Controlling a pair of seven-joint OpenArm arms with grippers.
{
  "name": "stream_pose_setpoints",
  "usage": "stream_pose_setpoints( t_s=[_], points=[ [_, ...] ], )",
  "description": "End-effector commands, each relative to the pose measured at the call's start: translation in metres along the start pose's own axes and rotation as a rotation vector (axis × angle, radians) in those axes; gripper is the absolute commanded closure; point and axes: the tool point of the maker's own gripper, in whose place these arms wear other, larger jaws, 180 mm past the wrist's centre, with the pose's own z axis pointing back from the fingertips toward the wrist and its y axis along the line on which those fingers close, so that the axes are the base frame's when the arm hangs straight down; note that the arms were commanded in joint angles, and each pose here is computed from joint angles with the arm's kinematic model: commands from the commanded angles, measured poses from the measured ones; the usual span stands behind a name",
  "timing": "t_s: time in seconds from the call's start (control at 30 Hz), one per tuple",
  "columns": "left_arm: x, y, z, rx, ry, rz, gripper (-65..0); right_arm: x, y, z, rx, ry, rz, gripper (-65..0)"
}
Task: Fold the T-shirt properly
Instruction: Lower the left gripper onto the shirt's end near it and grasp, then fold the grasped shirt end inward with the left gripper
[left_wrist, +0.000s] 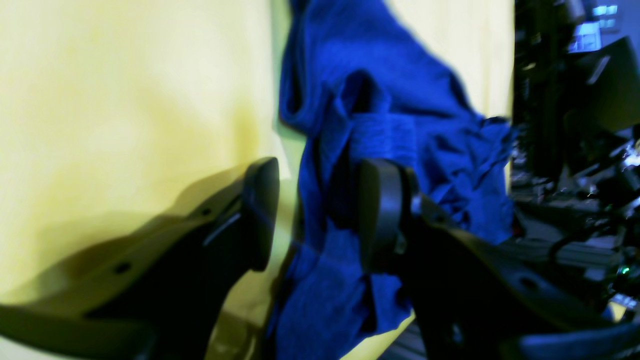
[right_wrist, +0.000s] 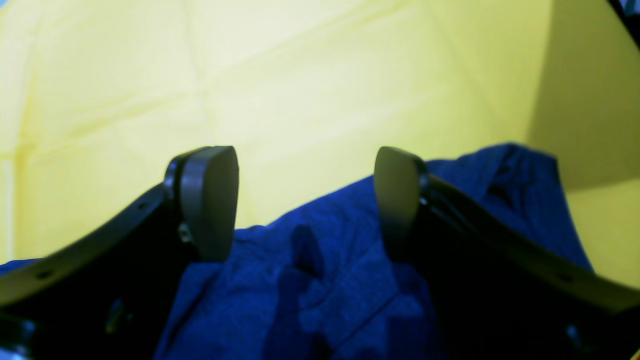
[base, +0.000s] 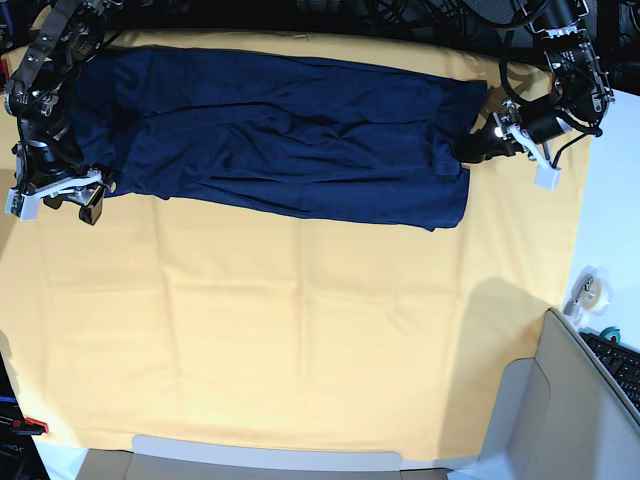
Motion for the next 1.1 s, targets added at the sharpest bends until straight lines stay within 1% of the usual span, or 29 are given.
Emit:
stream_pose_setpoints(
  t_s=[0.0, 0.17, 0.27, 0.5, 0.6, 0.7, 0.83, 1.07],
  points=[
    [0.007, 0.004, 0.006, 0.037, 0.014, -0.036, -26.3, 0.015, 0.001, 0.002, 0.007, -0.049, 0.015, -41.8],
    [0.003, 0.013, 0.006, 0.097, 0.053, -0.059, -26.5, 0.015, 0.001, 0.002, 0.007, -0.049, 0.015, -41.8],
    [0.005, 0.012, 0.008, 0.124, 0.064, -0.097, -26.9, 0.015, 0.001, 0.002, 0.007, -0.049, 0.015, -41.8],
    [-0.013, -0.001, -0.014, 0.086, 0.165, -0.143, -33.9, 0.016, 0.001, 0.001, 0.008, -0.052, 0.015, -41.7],
    [-0.018, -0.007, -0.022, 0.066, 0.179, -0.145, -33.9, 0.016, 0.001, 0.001, 0.008, -0.052, 0.015, -41.7],
    [-0.012, -0.015, -0.029, 0.043, 0.162, -0.151, -33.9, 0.016, 0.001, 0.001, 0.008, -0.052, 0.015, -41.7],
    [-0.020, -0.023, -0.040, 0.016, 0.185, -0.153, -33.9, 0.015, 0.001, 0.002, 0.008, -0.051, 0.015, -41.7],
    [-0.026, -0.028, -0.047, -0.003, 0.189, -0.143, -33.9, 0.015, 0.001, 0.002, 0.008, -0.051, 0.015, -41.7]
  ],
)
